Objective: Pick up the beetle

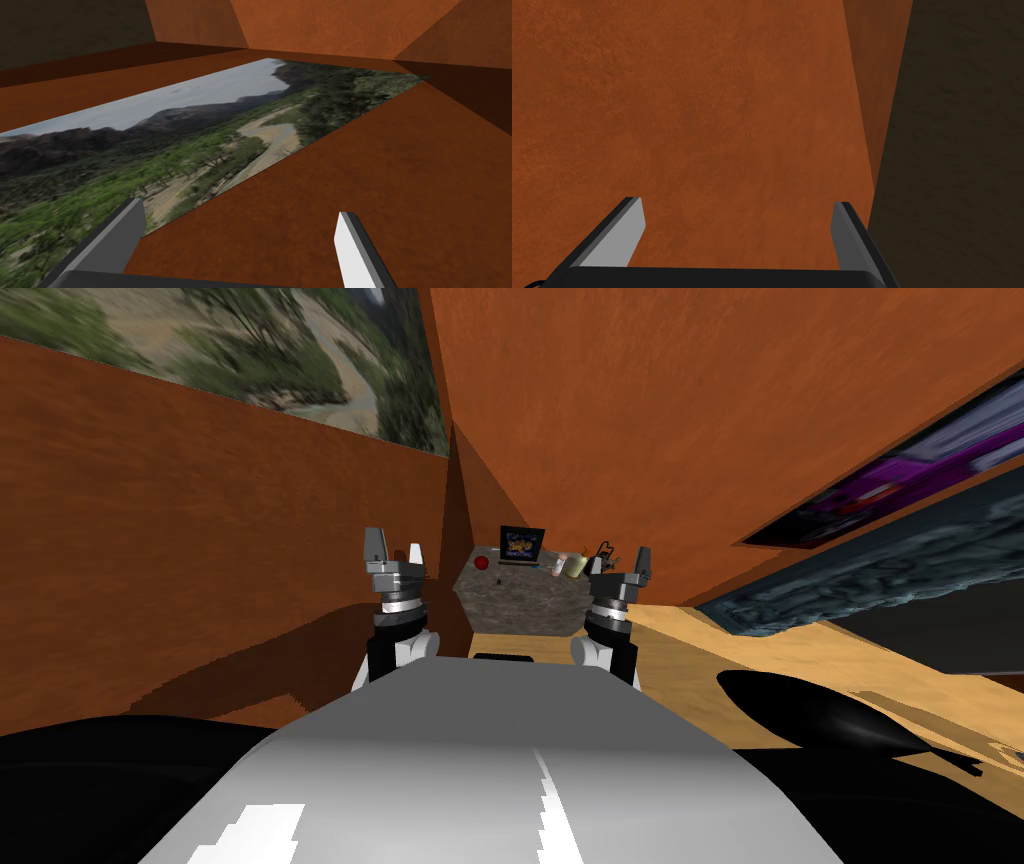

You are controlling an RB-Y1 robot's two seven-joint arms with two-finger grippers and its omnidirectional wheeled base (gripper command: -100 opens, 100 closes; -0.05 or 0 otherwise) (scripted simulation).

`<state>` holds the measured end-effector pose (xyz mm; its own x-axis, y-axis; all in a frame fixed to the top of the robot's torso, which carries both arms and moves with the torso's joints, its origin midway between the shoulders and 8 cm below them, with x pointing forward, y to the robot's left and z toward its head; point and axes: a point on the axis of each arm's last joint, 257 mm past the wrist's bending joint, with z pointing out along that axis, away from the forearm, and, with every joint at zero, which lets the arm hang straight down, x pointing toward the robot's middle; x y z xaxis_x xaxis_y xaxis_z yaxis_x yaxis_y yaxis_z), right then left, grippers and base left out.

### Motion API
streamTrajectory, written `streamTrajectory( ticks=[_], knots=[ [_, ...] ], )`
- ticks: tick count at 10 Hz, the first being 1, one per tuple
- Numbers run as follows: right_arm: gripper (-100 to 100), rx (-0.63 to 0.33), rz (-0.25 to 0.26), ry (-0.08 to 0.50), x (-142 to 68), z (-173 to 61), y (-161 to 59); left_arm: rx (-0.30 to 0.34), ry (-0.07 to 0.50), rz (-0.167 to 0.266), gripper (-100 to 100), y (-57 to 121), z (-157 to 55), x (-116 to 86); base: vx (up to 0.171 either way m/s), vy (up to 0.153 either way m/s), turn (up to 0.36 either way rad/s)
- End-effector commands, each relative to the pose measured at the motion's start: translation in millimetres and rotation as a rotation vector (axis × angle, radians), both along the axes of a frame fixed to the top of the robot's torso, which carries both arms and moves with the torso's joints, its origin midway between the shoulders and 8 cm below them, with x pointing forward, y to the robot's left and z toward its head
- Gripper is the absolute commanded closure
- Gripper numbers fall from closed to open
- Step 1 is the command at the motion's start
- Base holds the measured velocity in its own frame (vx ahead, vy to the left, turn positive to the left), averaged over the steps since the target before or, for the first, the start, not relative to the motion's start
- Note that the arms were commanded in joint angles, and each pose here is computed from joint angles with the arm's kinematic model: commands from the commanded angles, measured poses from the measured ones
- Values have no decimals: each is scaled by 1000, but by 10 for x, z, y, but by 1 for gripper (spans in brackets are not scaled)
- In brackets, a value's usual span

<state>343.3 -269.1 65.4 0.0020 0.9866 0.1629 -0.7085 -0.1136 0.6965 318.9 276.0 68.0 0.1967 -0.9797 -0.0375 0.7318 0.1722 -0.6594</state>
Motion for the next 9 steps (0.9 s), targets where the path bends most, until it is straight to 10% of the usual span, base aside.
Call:
streamTrajectory(
  ticks=[1, 9],
  knots=[
    [0, 0, 0, 0, 0, 0, 0, 20, 20, -28, -100, -54, -29, 54, 5, 0, -9],
    [0, 0, 0, 0, 0, 0, 0, -19, 201, -201, -100, -290, -377, 564, 20, 4, -20]
  ],
)
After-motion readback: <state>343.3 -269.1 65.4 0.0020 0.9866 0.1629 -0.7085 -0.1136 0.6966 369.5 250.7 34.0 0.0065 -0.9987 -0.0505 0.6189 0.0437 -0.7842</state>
